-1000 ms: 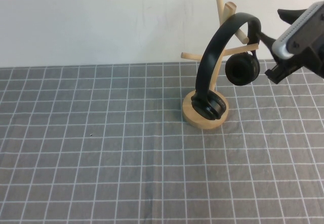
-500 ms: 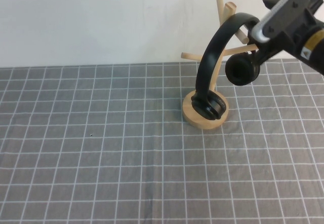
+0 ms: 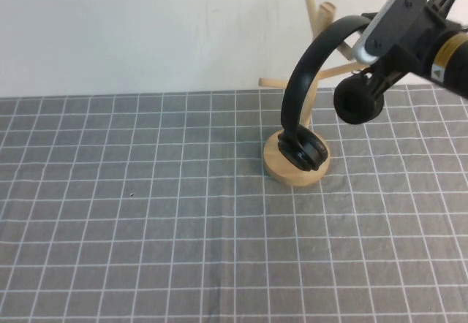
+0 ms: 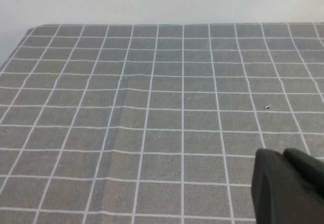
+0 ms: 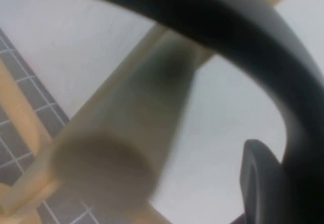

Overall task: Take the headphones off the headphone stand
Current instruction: Pick up the headphones from the headphone stand, then place the headphones on the table

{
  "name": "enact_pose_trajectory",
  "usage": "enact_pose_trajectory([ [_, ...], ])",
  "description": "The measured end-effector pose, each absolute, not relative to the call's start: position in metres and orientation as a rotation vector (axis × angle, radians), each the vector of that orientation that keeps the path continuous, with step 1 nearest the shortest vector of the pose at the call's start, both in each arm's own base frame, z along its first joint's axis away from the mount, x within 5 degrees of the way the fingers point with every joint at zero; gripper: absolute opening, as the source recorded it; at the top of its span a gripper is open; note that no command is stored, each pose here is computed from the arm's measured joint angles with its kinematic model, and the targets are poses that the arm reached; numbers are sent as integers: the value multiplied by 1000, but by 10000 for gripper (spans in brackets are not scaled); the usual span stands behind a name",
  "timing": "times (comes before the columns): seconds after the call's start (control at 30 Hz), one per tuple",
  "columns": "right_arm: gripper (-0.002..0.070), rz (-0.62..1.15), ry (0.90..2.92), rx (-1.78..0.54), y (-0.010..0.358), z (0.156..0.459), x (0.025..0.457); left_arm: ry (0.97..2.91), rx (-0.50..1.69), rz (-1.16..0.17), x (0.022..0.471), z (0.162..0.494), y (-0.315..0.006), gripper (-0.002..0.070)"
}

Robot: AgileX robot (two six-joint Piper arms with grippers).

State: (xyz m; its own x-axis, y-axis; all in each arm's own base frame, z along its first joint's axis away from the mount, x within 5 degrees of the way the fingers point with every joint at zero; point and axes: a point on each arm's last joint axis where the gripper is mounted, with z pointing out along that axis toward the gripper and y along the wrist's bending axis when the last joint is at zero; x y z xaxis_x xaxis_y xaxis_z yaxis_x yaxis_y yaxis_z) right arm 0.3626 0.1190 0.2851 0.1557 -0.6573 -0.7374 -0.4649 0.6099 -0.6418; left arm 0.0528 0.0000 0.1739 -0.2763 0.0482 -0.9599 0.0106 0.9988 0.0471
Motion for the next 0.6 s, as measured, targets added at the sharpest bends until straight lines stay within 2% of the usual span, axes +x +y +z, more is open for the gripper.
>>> enact_pose_trajectory([
  [0.2,48,-204,1465,-949,123,340,322,1851,43,36,53,174,0,-4],
  [0.4,48,-199,1555,-755,101,391,271,1851,43,36,53,174,0,-4],
  [0.5,48,-209,1724,-601,81,398,251,1851,43,36,53,174,0,-4],
  [0.6,48,-279,1958,-484,63,386,240,1851,43,36,53,174,0,-4],
])
